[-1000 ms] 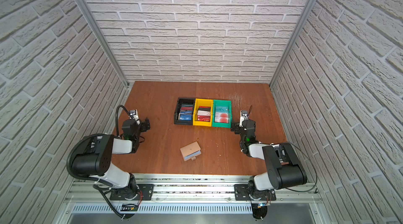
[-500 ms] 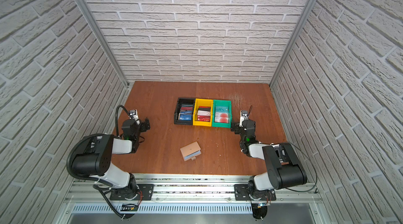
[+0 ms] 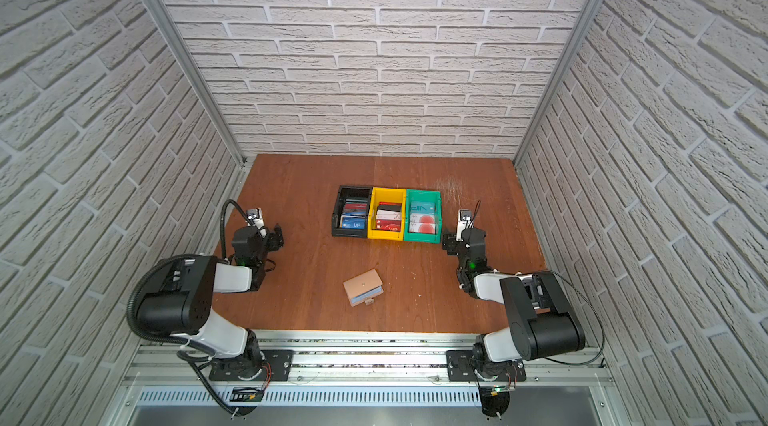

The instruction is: Take the credit cards out of the card holder

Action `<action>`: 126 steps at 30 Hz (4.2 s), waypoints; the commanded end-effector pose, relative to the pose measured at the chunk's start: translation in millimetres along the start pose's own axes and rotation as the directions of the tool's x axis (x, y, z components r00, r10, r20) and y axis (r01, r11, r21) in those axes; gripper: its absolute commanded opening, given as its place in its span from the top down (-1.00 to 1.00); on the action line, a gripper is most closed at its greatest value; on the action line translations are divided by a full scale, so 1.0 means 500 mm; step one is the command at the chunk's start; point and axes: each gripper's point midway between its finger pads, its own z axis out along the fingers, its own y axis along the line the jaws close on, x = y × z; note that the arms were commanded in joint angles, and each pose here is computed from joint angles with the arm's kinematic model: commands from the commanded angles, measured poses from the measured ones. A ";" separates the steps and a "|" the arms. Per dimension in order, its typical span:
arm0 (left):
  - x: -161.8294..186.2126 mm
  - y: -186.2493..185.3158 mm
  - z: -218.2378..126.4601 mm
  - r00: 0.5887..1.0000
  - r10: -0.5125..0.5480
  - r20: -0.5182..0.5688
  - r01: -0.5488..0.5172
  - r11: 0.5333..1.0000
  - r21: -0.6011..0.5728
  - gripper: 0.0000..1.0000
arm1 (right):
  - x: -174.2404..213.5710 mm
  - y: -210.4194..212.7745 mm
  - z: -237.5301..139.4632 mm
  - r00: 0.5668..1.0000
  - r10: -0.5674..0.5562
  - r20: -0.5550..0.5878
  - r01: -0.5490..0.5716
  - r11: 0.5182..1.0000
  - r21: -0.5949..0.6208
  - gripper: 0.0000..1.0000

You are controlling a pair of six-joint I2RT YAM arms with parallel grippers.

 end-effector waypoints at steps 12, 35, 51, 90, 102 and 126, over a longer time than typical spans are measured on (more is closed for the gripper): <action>-0.172 -0.072 -0.100 0.988 0.109 0.110 -0.119 0.989 0.093 -0.72 | -0.220 0.108 -0.130 0.995 -0.043 -0.085 0.015 0.952 -0.307 -0.30; -0.043 -0.332 -0.213 0.986 -0.008 -0.164 0.085 0.880 0.467 -0.74 | 0.113 0.478 -0.390 0.664 -0.443 -0.602 -0.292 0.587 -0.755 -0.15; -0.011 -0.323 -0.212 0.980 0.041 -0.196 0.051 0.896 0.441 -0.75 | 0.164 0.566 -0.342 0.573 -0.483 -0.662 -0.419 0.521 -0.744 -0.15; -0.031 -0.210 -0.350 0.918 -0.095 -0.384 0.229 0.919 0.322 -0.74 | 0.089 0.774 -0.377 0.546 -0.590 -0.595 -0.538 0.298 -0.789 -0.38; -0.037 -0.195 -0.352 0.874 -0.169 -0.456 0.330 0.894 0.302 -0.63 | 0.070 0.829 -0.415 0.573 -0.615 -0.542 -0.563 0.185 -0.805 -0.35; 0.007 -0.243 -0.320 0.760 -0.278 -0.588 0.558 0.743 0.370 -0.20 | 0.216 0.847 -0.328 0.417 -0.619 -0.666 -0.592 0.370 -0.715 0.44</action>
